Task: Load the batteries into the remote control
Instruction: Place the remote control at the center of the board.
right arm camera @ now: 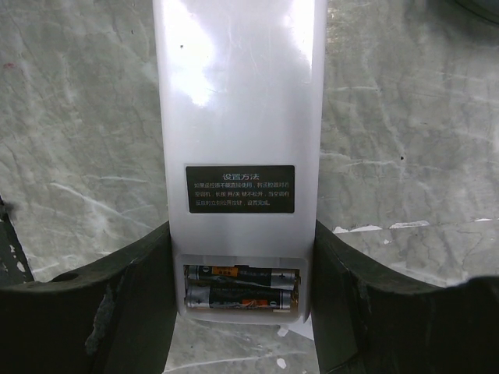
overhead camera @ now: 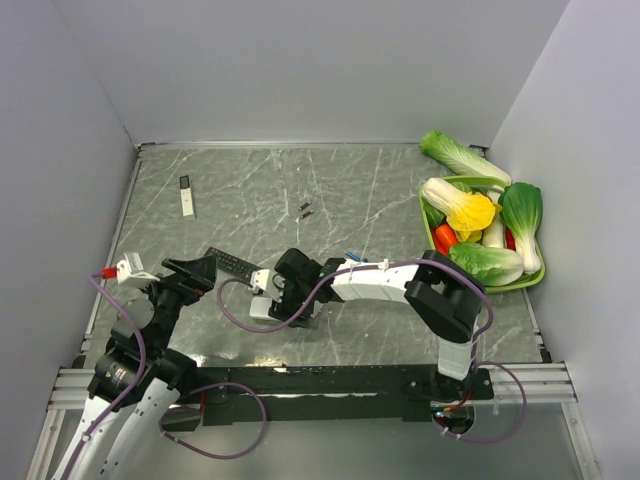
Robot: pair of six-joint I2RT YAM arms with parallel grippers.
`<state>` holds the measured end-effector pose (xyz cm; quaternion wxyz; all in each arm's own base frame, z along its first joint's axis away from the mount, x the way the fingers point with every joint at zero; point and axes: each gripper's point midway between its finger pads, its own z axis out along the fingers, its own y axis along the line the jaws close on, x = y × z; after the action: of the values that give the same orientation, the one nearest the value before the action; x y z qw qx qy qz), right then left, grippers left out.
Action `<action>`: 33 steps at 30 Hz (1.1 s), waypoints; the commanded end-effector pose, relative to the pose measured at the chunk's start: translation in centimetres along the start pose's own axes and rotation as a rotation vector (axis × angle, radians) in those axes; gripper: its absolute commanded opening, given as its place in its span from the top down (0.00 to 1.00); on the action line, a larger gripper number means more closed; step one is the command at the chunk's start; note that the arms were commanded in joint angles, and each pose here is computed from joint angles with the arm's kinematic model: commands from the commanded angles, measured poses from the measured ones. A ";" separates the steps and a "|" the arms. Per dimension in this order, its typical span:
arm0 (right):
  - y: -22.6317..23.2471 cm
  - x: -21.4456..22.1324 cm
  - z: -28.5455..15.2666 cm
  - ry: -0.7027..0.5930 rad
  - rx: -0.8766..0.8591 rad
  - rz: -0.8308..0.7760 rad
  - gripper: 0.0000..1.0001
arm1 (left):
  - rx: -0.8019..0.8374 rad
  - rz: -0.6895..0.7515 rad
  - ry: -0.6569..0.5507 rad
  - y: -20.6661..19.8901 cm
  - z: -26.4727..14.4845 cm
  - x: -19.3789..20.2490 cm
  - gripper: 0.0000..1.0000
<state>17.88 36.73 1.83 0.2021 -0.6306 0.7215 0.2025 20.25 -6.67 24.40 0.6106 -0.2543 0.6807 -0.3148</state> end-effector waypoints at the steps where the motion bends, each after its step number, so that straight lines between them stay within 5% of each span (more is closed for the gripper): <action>1: 0.0 3.0 -0.3 0.103 -0.019 -0.014 0.48 | 0.029 0.027 0.036 -0.5 0.3 0.8 0.01; 14: 0.2 3.5 -2.2 0.094 -0.038 -0.082 0.21 | 0.001 -0.004 0.276 0.4 2.3 6.8 0.01; 22: -0.7 -0.6 -6.9 -0.045 0.072 -0.083 0.07 | -0.064 -0.017 0.383 1.6 2.2 9.1 0.01; 33: -2.2 -0.2 -12.9 -0.177 0.301 0.295 0.01 | -0.070 0.020 0.453 2.8 2.4 11.2 0.01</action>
<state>19.46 31.86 13.22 0.3281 -0.5448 0.7478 0.1905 21.34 -12.52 15.50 0.4446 -0.2084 0.8077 -0.3265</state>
